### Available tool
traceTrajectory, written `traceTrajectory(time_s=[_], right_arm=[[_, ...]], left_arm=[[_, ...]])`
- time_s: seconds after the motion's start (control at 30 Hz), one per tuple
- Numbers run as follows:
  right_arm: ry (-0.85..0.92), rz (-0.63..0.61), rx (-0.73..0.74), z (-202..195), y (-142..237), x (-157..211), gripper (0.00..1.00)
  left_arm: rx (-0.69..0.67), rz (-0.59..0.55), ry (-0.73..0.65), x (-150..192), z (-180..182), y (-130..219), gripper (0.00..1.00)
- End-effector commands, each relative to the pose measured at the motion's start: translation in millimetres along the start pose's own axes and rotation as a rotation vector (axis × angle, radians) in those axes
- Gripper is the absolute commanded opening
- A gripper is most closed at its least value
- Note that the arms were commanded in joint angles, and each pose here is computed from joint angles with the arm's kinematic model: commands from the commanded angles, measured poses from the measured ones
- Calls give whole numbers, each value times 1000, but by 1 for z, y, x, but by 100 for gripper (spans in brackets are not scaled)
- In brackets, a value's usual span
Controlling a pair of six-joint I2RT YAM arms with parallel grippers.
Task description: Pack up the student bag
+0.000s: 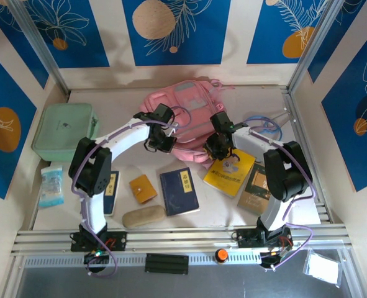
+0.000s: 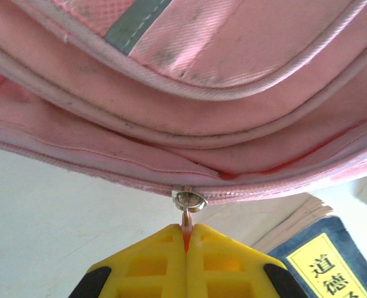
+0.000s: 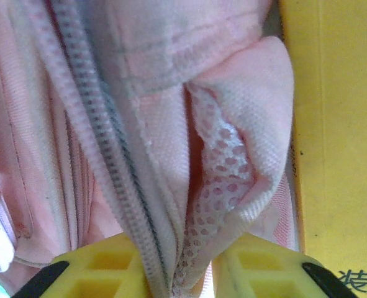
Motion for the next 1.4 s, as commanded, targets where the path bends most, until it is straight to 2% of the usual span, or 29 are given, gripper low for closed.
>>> traceTrajectory(time_s=[0.0, 0.33, 0.5, 0.73, 0.8, 0.9, 0.97, 1.1, 1.27, 1.37], right_arm=[[40, -31, -15, 3, 3, 1, 20], [145, -63, -111, 16, 24, 4, 15], [217, -55, -151, 26, 31, 12, 15], [295, 67, -208, 45, 20, 33, 14], [303, 105, -213, 53, 15, 40, 14], [316, 155, -228, 65, 7, 54, 14], [335, 185, -235, 74, 0, 65, 14], [432, 270, -267, 96, -15, 97, 16], [543, 340, -267, 111, -21, 120, 33], [589, 312, -295, 106, -5, 118, 54]], left_arm=[[-106, 79, -1, 10, 14, -6, 0], [-269, 127, 90, 5, 79, -18, 0], [-353, 73, 122, -7, 103, -13, 0], [-432, 31, 179, -19, 128, -7, 2], [-459, 30, 213, -18, 133, 2, 11], [-472, 14, 288, -10, 138, 21, 36], [-482, -15, 330, -2, 137, 34, 45], [-476, -100, 407, 18, 129, 62, 59], [-451, -234, 451, 36, 114, 93, 86], [-434, -290, 455, 42, 107, 107, 97]])
Point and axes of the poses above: each hand's point on the last joint's axis, 136 mm out from that joint toward the fingers, its own y axis back along the fingers, its own z axis along the line the jaws close on, x = y × z, the point moved 9 cm from there along y, back along the fingers, and after that the axes turned 14 degrees about -y, right-handed, at the moved point
